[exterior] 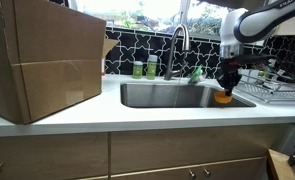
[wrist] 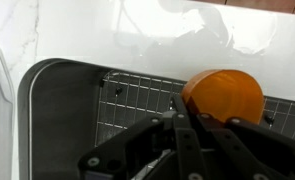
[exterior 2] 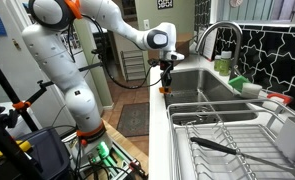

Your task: Pick up the orange bowl, fetch some water in the orange bowl and pour it out into the sink three times then put the orange bowl back on the kitchen counter

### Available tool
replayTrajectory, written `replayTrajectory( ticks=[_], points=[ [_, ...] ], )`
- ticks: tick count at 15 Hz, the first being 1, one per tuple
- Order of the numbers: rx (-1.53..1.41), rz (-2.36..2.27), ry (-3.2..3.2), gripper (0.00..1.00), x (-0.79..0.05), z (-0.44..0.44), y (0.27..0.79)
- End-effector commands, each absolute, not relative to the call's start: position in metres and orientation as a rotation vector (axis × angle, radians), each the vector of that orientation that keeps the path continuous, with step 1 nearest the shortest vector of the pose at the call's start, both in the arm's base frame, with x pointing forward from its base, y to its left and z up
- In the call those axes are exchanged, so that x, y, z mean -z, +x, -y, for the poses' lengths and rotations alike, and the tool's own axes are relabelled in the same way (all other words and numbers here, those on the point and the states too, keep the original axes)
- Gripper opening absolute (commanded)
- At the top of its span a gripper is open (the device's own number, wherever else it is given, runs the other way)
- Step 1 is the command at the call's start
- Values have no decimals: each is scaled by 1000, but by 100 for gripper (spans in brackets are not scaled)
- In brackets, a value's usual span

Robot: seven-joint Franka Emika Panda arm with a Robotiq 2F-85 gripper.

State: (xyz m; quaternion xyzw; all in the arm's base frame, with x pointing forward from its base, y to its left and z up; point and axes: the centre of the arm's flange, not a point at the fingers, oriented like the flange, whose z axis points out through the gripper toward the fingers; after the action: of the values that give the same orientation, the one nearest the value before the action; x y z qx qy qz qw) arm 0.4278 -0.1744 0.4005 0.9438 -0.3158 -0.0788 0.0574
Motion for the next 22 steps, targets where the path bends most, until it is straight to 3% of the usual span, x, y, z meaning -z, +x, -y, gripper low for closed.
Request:
replayTrajectory(
  ticks=[1,19,20,22],
  points=[
    [239,959,2861,1,-401,174,428],
    [251,949,2967,2,-369,127,413],
    [251,952,2959,29,-368,127,414],
    [224,950,2956,35,-369,127,414]
  ],
)
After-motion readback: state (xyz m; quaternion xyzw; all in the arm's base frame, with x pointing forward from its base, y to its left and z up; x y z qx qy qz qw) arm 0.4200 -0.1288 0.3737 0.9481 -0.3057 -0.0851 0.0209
